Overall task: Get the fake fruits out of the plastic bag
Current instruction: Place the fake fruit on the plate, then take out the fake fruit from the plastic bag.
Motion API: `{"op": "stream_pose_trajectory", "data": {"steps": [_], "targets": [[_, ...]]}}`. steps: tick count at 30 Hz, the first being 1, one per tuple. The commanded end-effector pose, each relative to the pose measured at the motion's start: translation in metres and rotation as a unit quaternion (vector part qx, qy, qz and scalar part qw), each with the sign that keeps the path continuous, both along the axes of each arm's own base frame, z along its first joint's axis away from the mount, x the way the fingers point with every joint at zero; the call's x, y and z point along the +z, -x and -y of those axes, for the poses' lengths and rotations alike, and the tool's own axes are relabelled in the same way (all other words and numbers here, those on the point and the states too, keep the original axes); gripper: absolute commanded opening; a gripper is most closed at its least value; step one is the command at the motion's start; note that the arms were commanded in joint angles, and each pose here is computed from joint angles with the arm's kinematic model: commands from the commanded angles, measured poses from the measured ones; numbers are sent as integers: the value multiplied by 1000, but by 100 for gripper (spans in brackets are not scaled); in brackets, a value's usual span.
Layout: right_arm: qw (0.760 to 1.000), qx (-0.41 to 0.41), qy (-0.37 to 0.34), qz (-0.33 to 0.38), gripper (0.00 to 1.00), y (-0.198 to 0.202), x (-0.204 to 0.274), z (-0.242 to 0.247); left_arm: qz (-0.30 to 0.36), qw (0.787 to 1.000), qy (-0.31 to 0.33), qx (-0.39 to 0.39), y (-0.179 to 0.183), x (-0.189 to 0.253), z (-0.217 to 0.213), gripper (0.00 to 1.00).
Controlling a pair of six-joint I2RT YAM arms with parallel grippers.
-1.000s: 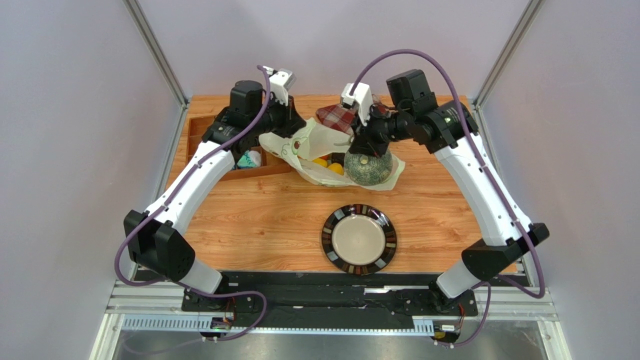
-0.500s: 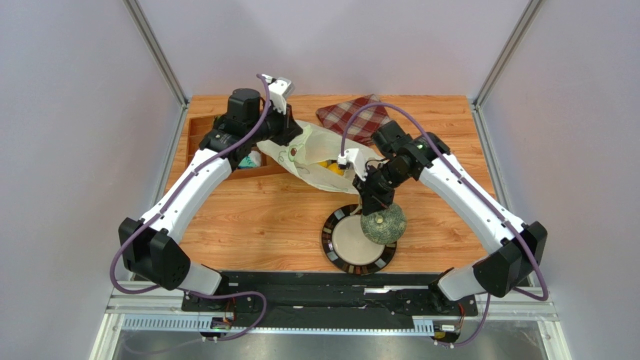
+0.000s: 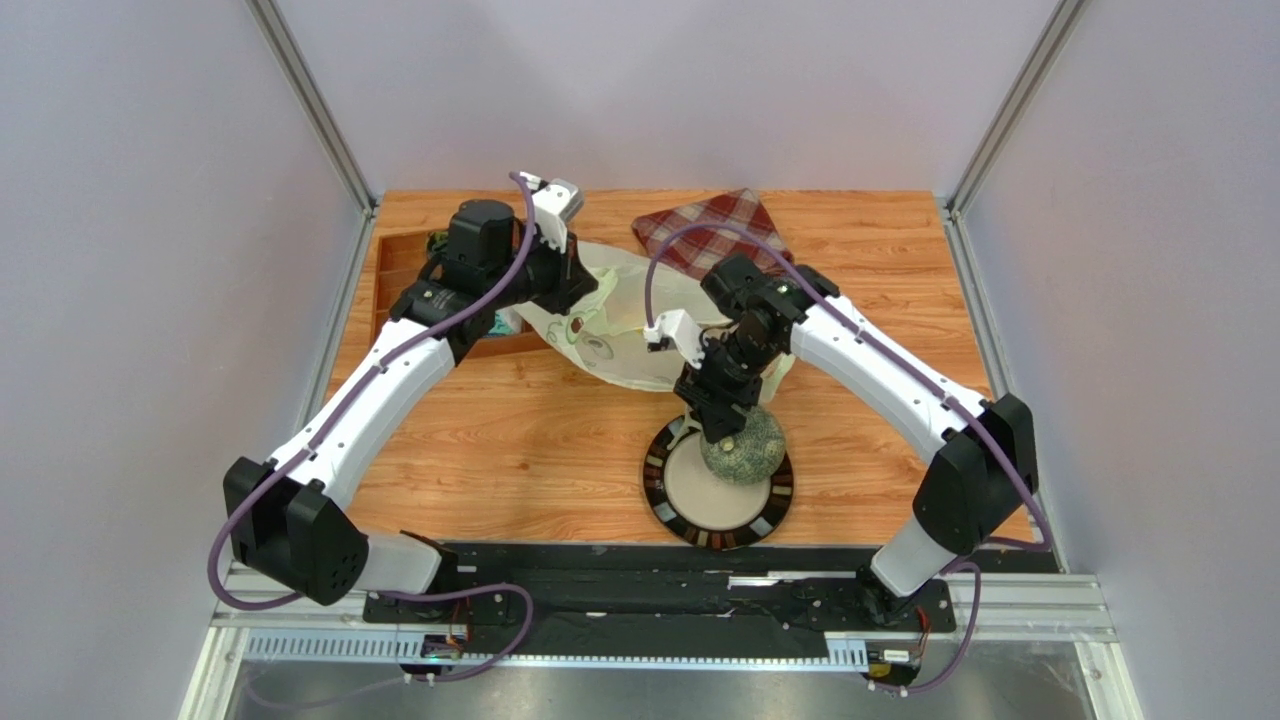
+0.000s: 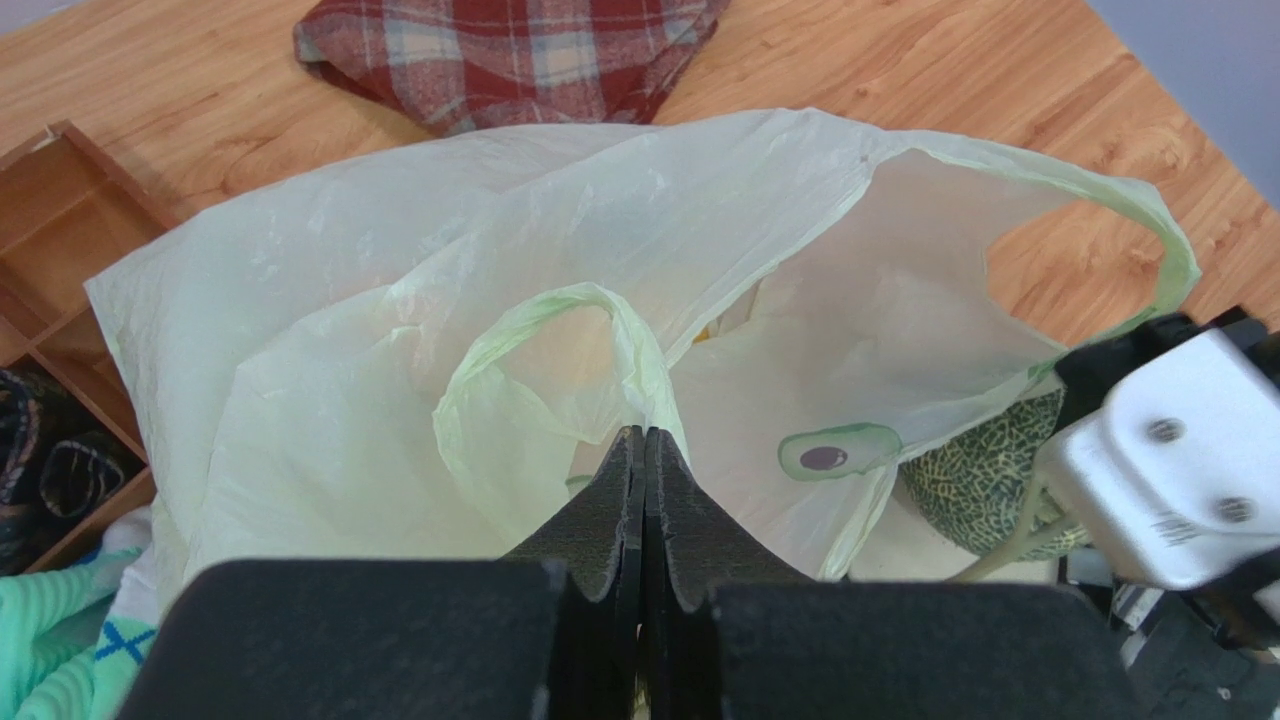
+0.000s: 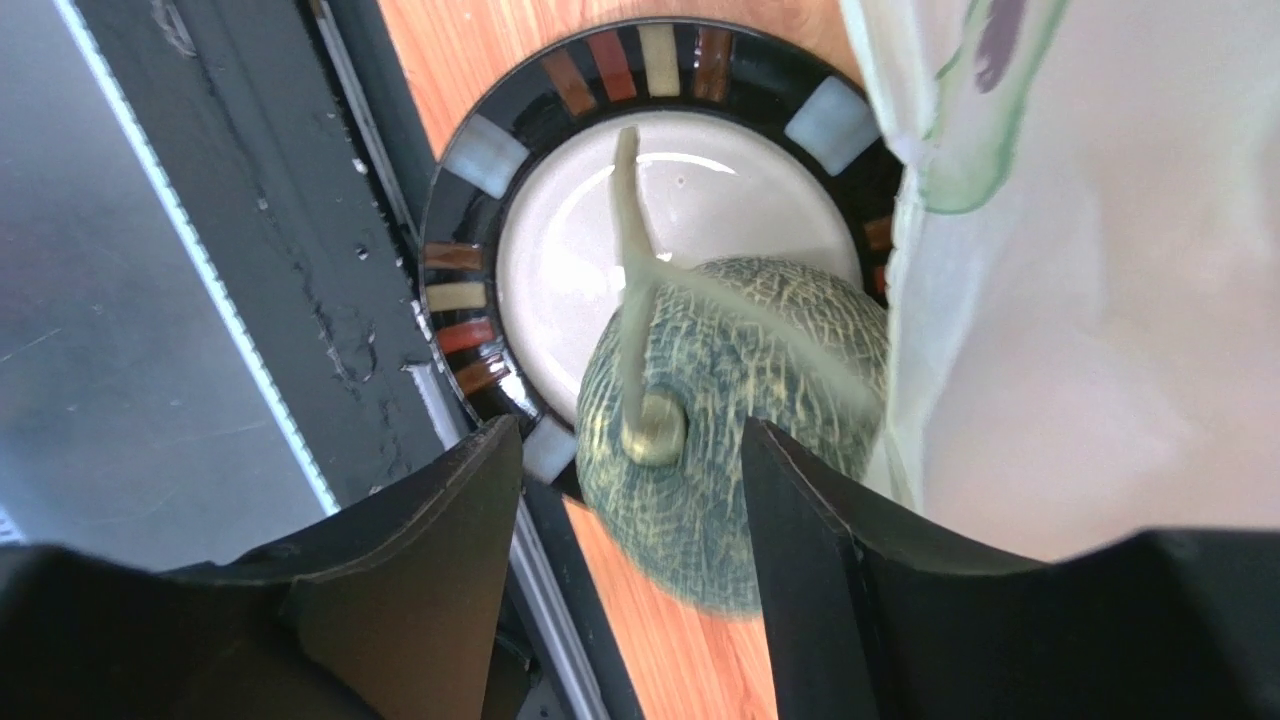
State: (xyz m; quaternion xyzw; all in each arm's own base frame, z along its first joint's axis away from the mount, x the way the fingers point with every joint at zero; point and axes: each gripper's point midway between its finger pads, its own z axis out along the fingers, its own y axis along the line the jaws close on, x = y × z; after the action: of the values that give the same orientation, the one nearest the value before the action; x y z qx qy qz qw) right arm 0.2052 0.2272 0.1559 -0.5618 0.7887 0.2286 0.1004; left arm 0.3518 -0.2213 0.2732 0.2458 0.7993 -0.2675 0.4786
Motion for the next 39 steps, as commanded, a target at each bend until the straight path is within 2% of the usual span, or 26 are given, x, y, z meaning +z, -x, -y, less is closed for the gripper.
{"op": "stream_pose_trajectory", "data": {"steps": [1,3,6,9,14,18,21,25,31,39], "targets": [[994,2,-83,66,59,-17,88,-26,17,1000,5,-10,9,9,-3,0],[988,2,-122,94,57,-21,127,-34,10,1000,7,-8,14,4,-4,0],[979,-9,-154,137,54,-37,146,-44,2,1000,11,-11,21,-2,-5,0],[974,-28,-130,182,47,-67,122,-45,-4,1000,17,-14,29,-5,-5,0],[974,-33,-47,218,34,-111,61,-39,-7,1000,19,-19,36,-5,-6,0],[978,-56,-8,199,28,-144,20,-48,-6,1000,16,-21,39,-6,-8,0],[975,-82,-2,205,28,-167,16,-55,-11,1000,17,-21,41,-8,-9,0],[973,-120,25,195,27,-194,-12,-62,-19,999,15,-24,43,-13,-9,0],[966,-156,50,200,27,-222,-28,-59,-38,998,17,-40,48,-20,-5,0],[976,-129,57,168,30,-219,-53,-65,-51,998,12,-42,49,-26,-5,0]]}}
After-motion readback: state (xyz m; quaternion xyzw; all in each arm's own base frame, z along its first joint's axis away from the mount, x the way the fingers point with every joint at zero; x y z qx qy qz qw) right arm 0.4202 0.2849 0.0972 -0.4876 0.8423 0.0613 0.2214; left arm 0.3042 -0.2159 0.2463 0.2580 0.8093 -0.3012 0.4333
